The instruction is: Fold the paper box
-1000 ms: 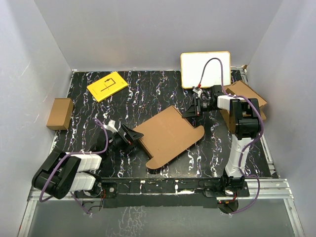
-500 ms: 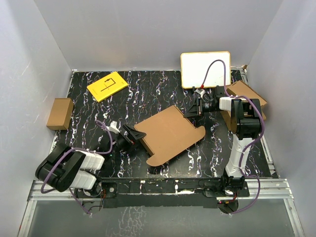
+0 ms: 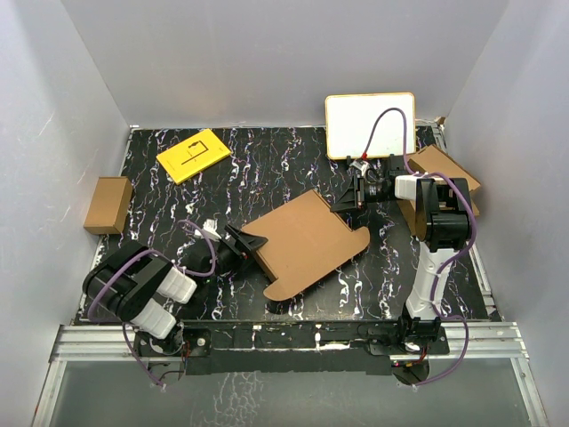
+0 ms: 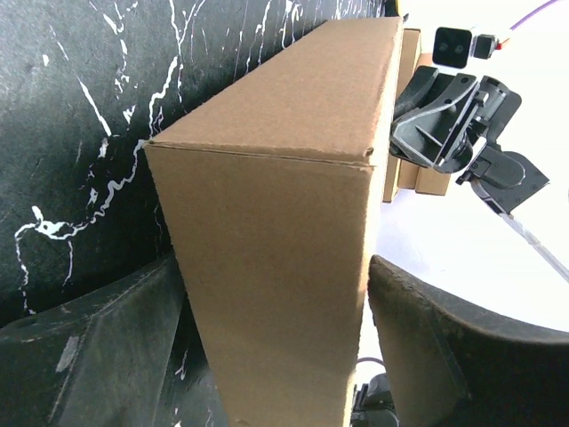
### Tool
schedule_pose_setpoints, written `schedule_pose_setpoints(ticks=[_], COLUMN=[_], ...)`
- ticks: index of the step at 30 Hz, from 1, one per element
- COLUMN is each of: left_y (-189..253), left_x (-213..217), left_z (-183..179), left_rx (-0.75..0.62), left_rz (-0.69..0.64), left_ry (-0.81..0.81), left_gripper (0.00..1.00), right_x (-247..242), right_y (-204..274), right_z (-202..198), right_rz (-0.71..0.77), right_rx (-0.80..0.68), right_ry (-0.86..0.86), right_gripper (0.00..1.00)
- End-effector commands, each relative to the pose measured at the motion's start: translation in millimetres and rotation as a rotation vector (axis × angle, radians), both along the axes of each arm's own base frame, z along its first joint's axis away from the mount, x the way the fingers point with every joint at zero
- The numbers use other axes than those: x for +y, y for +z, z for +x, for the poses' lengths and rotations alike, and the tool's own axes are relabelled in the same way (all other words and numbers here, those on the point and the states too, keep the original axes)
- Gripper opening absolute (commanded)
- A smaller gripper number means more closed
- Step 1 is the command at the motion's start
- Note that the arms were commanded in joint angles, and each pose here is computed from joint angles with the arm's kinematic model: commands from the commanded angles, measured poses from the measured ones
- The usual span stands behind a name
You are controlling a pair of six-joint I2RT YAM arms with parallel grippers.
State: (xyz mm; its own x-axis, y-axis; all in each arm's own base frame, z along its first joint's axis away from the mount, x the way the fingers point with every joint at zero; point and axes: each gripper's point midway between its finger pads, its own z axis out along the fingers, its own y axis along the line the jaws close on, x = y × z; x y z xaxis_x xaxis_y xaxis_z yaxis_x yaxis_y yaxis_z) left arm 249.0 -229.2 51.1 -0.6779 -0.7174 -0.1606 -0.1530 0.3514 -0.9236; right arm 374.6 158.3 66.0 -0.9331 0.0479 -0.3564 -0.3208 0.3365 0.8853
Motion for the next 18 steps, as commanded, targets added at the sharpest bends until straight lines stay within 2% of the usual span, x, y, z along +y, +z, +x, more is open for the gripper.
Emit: schedule_pose_setpoints(ticks=[1, 4, 7, 14, 18], left_y=[22, 25, 26, 28, 43], left_x=[-7, -7, -4, 3, 11], left_z=[13, 14, 13, 11, 12], left_rx=[-0.055, -0.058, -0.045, -0.004, -0.027], left_rz=[-0.064, -0.072, -0.070, -0.055, -0.065], left_ry=[0.036, 0.045, 0.058, 0.095, 0.121], left_gripper=[0.76, 0.65, 0.58, 0.49, 0.38], right_x=[-9, -8, -7, -9, -13], right_y=[-17, -10, 2, 42, 63], right_z=[8, 8, 11, 17, 19], right_rz=[-0.109, -0.103, -0.098, -0.126, -0.159], right_rx=[-0.062, -0.085, -0.126, -0.276, -0.365], right_ry=[-0.035, -0.024, -0.014, 0.016, 0.037], right_gripper=[0.16, 0.19, 0.27, 0.47, 0.55])
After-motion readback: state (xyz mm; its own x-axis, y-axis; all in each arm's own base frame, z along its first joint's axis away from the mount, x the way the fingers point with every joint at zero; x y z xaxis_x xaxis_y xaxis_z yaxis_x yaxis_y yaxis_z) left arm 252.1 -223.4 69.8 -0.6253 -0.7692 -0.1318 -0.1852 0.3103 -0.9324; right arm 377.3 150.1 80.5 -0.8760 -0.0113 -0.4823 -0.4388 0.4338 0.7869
